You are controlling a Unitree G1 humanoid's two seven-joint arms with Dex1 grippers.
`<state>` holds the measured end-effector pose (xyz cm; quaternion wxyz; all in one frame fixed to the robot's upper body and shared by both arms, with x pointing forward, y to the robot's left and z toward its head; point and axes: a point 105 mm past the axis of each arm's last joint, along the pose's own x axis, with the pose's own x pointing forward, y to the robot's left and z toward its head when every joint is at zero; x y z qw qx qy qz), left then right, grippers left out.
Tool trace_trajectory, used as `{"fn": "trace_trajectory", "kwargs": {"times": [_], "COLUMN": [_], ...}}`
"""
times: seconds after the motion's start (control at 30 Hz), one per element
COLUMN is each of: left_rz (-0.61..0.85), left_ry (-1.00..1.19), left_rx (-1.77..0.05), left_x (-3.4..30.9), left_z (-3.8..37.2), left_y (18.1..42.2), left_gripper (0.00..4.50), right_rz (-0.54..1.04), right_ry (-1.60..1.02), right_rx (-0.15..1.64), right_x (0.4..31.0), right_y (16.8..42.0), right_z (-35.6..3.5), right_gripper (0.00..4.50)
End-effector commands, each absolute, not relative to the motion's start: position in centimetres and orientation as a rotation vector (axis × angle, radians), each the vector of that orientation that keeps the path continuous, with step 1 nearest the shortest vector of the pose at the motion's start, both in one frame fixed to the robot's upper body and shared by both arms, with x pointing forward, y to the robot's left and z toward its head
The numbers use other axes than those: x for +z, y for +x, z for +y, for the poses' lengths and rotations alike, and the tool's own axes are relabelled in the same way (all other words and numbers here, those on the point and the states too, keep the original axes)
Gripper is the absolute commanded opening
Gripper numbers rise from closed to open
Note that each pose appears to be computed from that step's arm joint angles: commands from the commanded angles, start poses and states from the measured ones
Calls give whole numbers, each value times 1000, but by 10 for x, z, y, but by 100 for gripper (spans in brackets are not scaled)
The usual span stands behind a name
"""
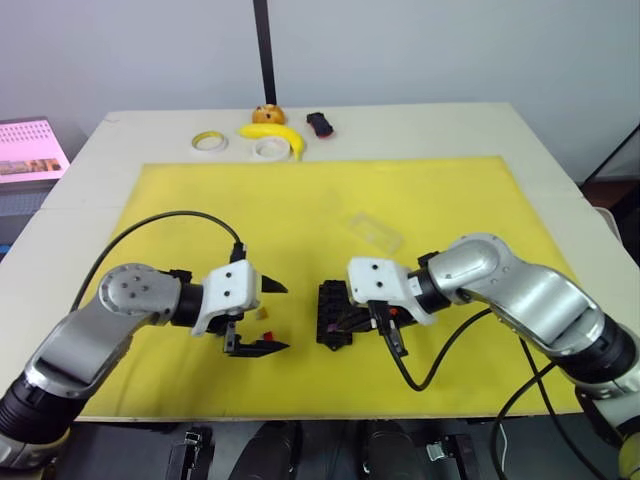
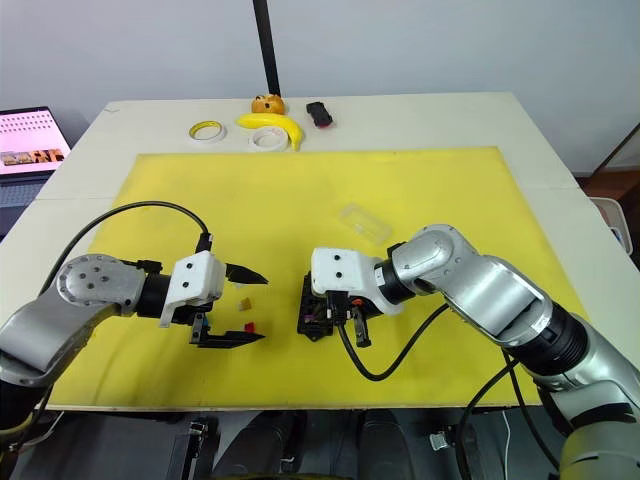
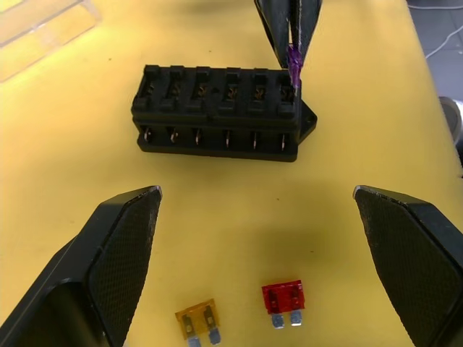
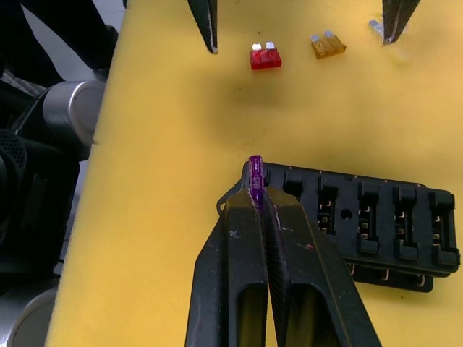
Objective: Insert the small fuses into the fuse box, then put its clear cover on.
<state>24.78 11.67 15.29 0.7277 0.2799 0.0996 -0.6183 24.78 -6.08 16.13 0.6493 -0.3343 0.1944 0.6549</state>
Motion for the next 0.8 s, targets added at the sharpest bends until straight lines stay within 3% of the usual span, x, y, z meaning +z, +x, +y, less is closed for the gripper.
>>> {"fn": "trace_trajectory", "kwargs": {"times": [0.03,0.8], "left_rz": [190,180], "left_ry": [623,616], "left_rx": [-1367,-1339], "left_x": [160,155], "left_z": [113,113], "left_y": [245,245], "left_gripper": [447,447], "right_rz": [416,459], "right_ry": [-787,-786], "right_rx": [1486,1483], "right_x": [167,159], "right_y": [249,247], "right_z": [-58,-57], "right_gripper": [0,0]}}
